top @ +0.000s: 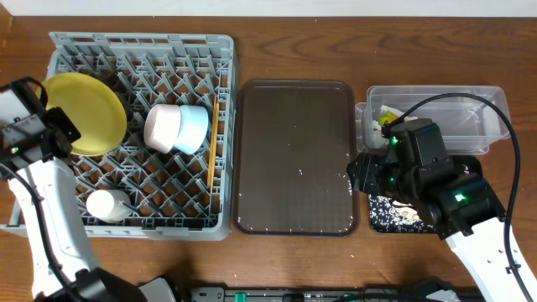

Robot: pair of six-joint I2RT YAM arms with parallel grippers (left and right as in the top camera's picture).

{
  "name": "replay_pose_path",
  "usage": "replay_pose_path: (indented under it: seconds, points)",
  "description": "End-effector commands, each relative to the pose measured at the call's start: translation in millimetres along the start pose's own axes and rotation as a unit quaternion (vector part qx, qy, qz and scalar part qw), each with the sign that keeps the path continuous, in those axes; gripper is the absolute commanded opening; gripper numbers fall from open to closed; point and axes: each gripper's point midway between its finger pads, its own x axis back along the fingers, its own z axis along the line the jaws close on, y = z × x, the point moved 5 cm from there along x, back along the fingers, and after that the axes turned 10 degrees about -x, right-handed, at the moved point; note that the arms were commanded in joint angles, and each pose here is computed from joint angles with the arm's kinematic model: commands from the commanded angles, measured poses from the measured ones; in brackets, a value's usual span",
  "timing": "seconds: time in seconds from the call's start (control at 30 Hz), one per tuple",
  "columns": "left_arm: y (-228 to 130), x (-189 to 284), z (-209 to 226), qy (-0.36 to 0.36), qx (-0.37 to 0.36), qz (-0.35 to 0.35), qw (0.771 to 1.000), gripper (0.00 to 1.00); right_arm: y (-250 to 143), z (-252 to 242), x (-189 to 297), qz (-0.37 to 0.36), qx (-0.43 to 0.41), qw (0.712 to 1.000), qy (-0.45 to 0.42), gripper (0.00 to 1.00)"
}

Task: Sort waste into correct bins and load items into the dishwasher

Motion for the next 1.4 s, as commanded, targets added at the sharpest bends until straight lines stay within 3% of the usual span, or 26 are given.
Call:
replay_pose_path:
  seconds: [0.0, 0.27, 0.43, 0.57, 0.63, 0.67, 0.87, 1.1, 1.37]
  points:
    - [-6, -17, -1, 0.013, -0.018, 0.024, 0.999, 0.07, 4, -3, 0, -0.008, -0.002, 1.000, -0.005, 0.59]
    - [-3, -18, -22, 0.002, -0.044, 0.021, 0.999, 0.07, 4, -3, 0, -0.008, -0.002, 1.000, -0.005, 0.60]
    - [0, -10, -29, 0.064, -0.076, 0.016, 0.995, 0.07, 4, -3, 0, -0.008, -0.002, 1.000, -0.005, 0.60]
    - [0, -5, -44, 0.059, -0.098, 0.014, 0.993, 0.08, 4, -3, 0, -0.008, -0.002, 1.000, -0.005, 0.60]
    - [-2, -1, -56, 0.049, -0.106, 0.016, 0.993, 0.17, 4, -3, 0, -0.008, -0.002, 1.000, -0.005, 0.60]
    - [-4, 1, -62, 0.042, -0.107, 0.017, 0.993, 0.29, 4, -3, 0, -0.008, -0.002, 1.000, -0.005, 0.60]
    - [-15, 21, -122, -0.064, -0.148, 0.016, 0.987, 0.37, 4, -3, 0, -0.007, -0.002, 1.000, -0.005, 0.60]
    - [-27, 70, -175, -0.130, -0.197, -0.014, 0.971, 0.51, 3, -4, 0, -0.006, -0.002, 1.000, -0.006, 0.60]
    - [-35, 170, -180, -0.233, -0.164, -0.093, 0.954, 0.69, 3, 1, 5, -0.010, 0.049, 0.999, 0.014, 0.60]
